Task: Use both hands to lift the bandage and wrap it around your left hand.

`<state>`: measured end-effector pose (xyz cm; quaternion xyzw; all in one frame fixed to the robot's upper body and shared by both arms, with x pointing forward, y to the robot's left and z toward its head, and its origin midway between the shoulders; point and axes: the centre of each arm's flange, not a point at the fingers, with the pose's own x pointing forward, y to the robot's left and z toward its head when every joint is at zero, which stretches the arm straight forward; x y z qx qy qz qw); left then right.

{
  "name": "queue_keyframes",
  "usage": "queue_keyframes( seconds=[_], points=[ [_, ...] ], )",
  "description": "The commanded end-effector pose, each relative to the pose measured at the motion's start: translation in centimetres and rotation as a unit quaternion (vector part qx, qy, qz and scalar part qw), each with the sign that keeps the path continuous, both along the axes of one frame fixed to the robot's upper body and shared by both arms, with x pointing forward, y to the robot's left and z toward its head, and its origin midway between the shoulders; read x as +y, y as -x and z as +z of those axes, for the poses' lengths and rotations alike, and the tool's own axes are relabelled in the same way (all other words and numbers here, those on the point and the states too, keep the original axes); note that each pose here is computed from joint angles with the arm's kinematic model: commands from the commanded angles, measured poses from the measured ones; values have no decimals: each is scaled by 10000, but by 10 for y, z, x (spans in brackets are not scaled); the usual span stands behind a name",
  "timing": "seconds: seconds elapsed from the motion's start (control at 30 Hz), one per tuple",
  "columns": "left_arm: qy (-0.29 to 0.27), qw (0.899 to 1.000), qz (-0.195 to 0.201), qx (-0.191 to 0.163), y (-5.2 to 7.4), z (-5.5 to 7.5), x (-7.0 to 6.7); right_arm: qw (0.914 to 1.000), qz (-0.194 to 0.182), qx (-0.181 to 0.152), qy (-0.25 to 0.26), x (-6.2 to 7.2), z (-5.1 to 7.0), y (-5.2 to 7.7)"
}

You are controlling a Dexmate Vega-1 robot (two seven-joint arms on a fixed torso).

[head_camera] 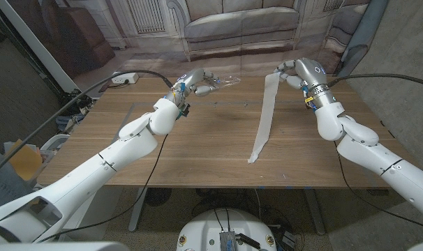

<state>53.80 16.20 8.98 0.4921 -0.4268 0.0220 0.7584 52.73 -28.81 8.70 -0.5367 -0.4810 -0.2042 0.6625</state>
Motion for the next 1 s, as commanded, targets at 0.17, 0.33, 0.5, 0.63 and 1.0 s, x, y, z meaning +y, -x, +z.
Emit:
queue_keyframes(
  seconds=[0.17, 0.33, 0.5, 0.63, 1.0],
  points=[
    [121, 9995, -215, 185, -11, 15, 8, 9962, 228, -802, -252, -5, 15, 59],
    [108, 9987, -385, 316, -19, 18, 3, 9915, 647, -1100, -267, -6, 15, 74],
    [3, 9988, -374, 310, -24, 21, -4, 9866, 958, -1302, -215, -3, 18, 90],
    [-49, 9988, -366, 315, -28, 26, -8, 9838, 1084, -1424, -35, 4, 26, 101],
    [-223, 9989, -263, 303, -34, 37, -20, 9731, 1579, -1659, 271, 25, 56, 126]
  ],
)
